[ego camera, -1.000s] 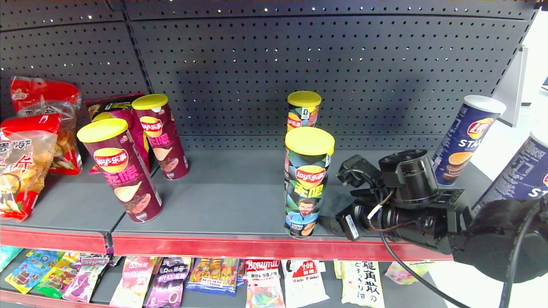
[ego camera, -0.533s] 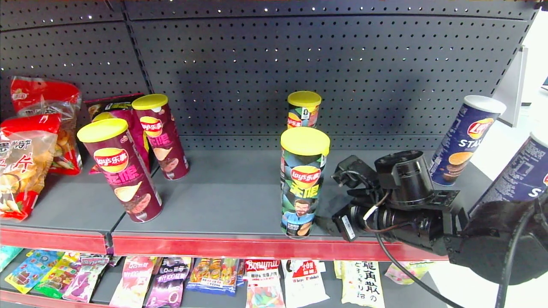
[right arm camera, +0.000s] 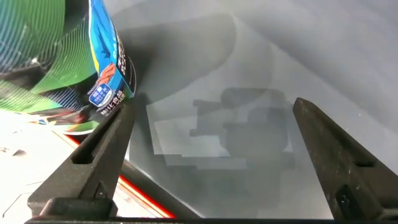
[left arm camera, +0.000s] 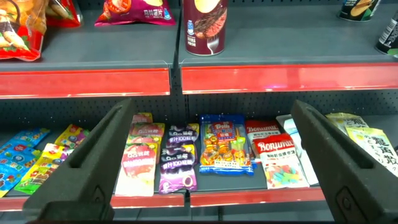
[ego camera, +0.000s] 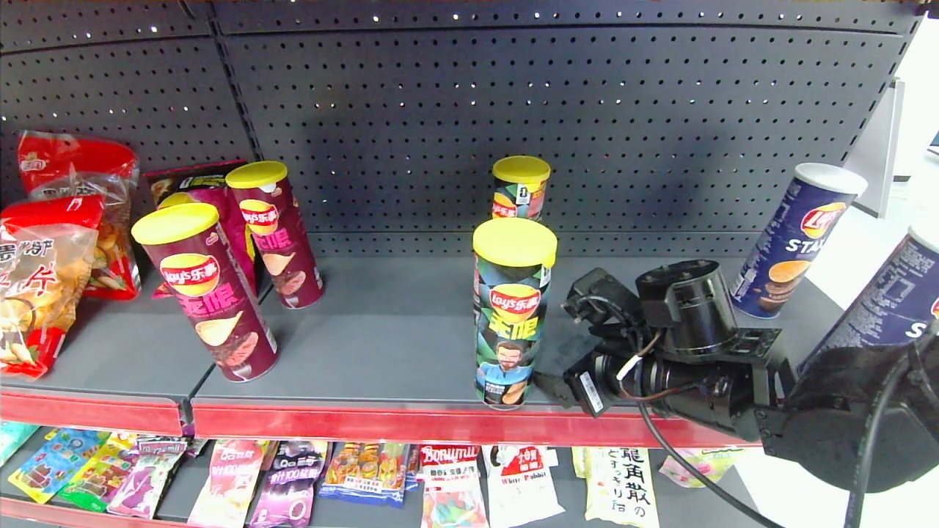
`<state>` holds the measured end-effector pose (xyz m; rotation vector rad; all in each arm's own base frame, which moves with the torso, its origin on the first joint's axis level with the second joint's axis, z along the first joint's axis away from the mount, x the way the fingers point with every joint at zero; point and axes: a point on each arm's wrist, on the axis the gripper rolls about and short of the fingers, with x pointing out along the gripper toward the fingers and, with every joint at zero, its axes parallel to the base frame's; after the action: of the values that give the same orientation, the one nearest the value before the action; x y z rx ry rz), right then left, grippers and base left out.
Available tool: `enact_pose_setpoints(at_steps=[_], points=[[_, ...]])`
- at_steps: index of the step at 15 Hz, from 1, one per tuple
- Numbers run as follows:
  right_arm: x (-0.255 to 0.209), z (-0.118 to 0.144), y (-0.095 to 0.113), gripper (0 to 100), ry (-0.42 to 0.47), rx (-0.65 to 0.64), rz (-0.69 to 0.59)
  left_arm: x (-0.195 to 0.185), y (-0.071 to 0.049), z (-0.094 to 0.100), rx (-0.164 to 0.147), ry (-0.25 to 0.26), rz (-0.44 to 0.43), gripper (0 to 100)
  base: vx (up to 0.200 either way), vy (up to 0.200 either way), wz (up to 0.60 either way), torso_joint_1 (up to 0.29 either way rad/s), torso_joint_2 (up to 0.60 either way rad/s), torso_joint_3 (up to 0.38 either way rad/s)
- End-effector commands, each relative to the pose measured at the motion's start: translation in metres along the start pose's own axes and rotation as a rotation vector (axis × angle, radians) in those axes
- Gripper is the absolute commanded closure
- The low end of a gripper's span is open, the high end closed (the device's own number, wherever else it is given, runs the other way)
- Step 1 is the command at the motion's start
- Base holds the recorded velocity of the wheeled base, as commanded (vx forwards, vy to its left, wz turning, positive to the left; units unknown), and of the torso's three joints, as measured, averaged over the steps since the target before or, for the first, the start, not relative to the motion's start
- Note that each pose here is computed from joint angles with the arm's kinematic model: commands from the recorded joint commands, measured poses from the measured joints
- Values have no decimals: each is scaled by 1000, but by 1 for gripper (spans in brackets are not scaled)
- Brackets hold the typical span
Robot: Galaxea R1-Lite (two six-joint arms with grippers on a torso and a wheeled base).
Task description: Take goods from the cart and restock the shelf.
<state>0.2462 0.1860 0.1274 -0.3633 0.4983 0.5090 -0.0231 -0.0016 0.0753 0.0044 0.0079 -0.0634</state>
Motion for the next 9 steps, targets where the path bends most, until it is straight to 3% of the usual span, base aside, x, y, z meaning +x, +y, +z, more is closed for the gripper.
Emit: enact_pose_setpoints(at_steps=[1, 9], points=[[0, 1, 0, 0, -3, -1, 1, 0, 0, 0, 0, 1, 1, 0, 0, 0, 0, 0, 0, 0], [1, 2, 4, 0, -19, -5, 9, 0, 0, 0, 0, 0, 1, 0, 0, 0, 0, 0, 0, 0]])
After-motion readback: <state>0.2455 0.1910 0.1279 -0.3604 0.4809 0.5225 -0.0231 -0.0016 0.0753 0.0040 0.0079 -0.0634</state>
